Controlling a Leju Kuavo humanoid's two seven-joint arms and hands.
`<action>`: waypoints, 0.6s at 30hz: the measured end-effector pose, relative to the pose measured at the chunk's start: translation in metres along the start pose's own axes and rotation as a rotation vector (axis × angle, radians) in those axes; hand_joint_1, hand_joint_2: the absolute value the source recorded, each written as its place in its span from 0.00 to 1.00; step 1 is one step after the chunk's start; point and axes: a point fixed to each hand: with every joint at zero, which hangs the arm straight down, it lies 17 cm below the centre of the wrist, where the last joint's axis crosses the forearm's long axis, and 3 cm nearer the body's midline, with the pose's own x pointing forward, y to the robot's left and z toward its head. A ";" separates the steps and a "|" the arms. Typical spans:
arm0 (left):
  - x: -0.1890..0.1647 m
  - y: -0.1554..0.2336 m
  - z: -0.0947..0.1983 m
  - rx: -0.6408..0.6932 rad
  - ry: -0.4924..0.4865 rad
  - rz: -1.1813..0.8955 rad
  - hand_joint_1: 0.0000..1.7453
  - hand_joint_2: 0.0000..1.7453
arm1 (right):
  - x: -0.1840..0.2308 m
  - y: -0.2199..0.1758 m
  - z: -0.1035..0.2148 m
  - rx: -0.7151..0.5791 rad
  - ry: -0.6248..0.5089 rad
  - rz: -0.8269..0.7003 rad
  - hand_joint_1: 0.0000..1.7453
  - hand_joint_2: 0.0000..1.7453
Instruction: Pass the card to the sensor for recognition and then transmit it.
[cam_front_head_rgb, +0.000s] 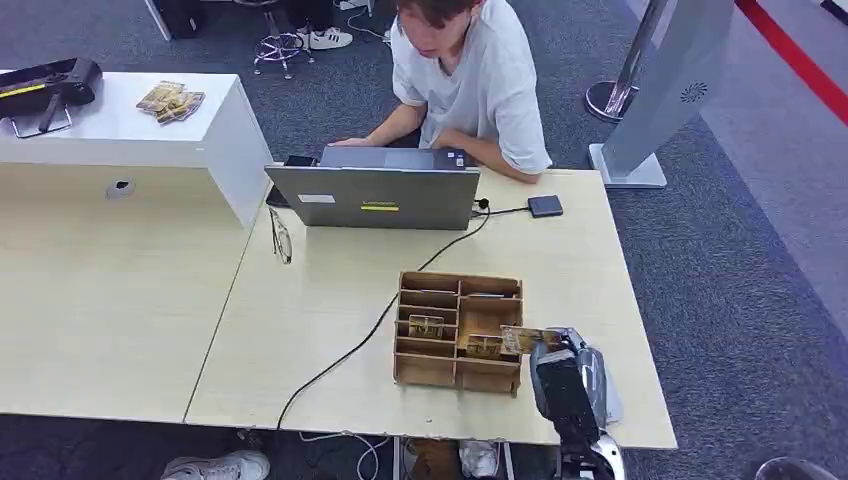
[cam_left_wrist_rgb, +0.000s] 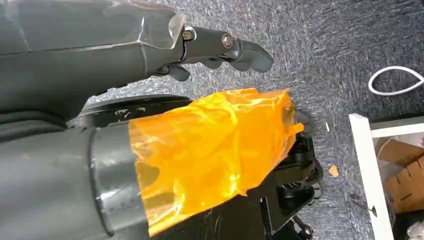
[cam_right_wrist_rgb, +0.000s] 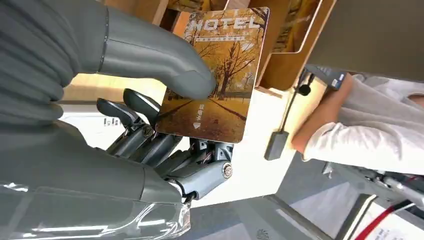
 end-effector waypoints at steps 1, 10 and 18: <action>0.000 0.000 0.000 0.000 0.000 0.000 0.00 0.00 | -0.001 0.000 0.000 -0.001 0.003 0.001 1.00 1.00; 0.000 0.000 0.000 0.000 0.001 0.000 0.00 0.00 | -0.008 -0.001 0.001 -0.003 0.020 0.005 1.00 1.00; 0.000 0.000 0.000 0.000 0.000 -0.001 0.00 0.00 | -0.012 -0.004 0.001 -0.011 0.029 0.005 1.00 1.00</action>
